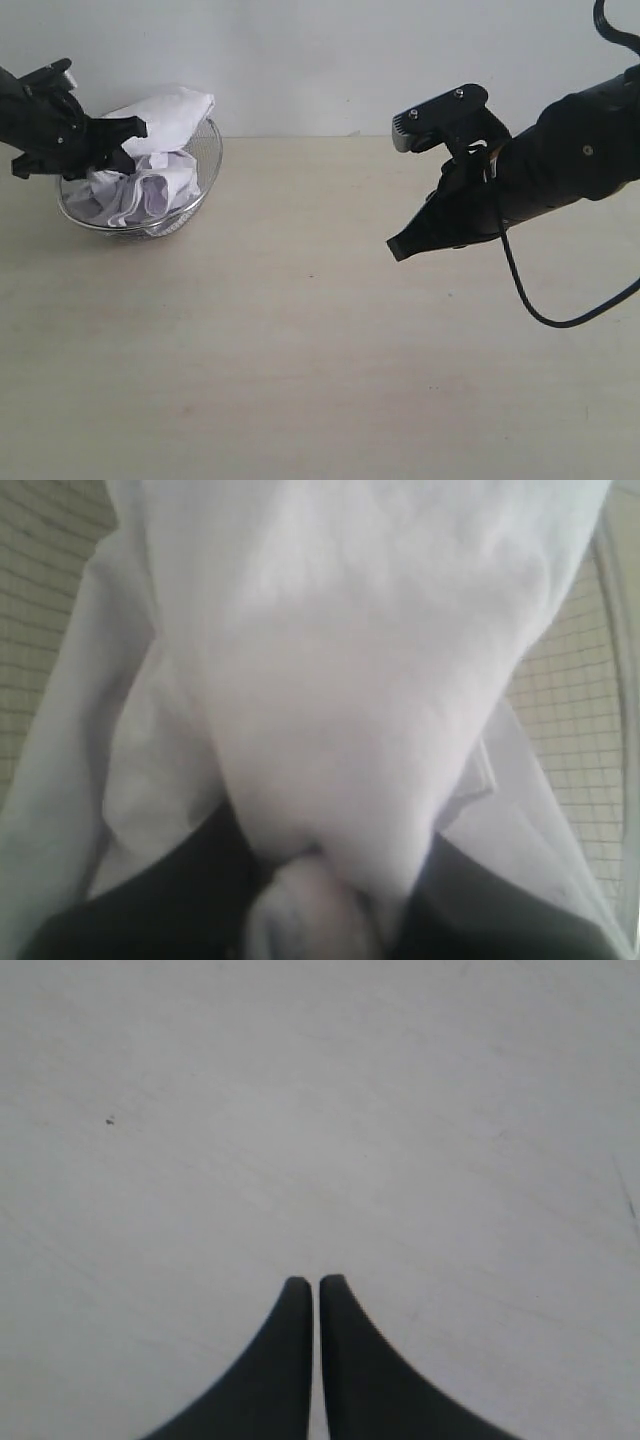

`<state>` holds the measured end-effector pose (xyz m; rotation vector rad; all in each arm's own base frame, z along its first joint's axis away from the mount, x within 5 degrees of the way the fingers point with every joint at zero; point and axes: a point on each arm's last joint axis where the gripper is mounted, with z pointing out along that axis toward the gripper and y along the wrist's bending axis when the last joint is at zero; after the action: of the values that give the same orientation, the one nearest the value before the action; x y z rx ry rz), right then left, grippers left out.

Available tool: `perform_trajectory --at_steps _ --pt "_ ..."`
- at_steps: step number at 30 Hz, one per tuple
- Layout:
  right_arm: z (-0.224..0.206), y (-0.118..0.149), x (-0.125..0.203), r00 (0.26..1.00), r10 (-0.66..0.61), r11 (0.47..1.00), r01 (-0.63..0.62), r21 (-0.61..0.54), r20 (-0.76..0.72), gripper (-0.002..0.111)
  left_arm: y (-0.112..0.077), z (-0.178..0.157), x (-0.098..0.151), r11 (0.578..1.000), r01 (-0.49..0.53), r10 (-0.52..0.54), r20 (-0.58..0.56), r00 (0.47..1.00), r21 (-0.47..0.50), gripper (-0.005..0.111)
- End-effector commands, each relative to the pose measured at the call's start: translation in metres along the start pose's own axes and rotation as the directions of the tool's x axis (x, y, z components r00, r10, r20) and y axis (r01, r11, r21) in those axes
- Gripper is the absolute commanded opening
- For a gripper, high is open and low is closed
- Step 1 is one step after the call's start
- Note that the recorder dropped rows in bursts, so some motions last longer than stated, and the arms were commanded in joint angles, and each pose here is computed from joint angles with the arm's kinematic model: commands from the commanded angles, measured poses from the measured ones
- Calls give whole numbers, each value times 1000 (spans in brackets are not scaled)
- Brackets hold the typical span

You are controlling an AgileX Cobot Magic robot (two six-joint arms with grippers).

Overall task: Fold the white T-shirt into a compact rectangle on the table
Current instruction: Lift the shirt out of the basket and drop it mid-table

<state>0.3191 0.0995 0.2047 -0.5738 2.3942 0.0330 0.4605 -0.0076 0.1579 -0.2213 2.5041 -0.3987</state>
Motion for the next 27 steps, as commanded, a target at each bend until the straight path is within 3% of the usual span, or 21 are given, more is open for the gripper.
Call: perform_trajectory --at_steps 1,6,11,14,20,27 --pt "-1 0 -2 1000 -6 1000 6 2 10 0 -15 -29 -14 993 -106 103 57 993 42 5" --pt "-1 0 -2 1000 -6 1000 6 2 10 0 -40 -69 -31 977 -188 168 183 969 100 5" --pt "-1 0 -3 1000 -9 1000 9 2 14 0 -61 -127 -49 960 -269 227 356 907 75 5" --pt "-1 0 -5 999 -9 1000 9 4 33 0 -75 -162 -52 947 -298 227 414 881 117 5" --pt "-2 -1 -10 996 -9 1000 8 10 90 0 -109 -199 -41 900 -396 285 442 851 184 5" --pt "-10 -18 -7 995 57 997 -60 41 80 0 -155 -205 -17 820 -478 342 399 851 316 5"
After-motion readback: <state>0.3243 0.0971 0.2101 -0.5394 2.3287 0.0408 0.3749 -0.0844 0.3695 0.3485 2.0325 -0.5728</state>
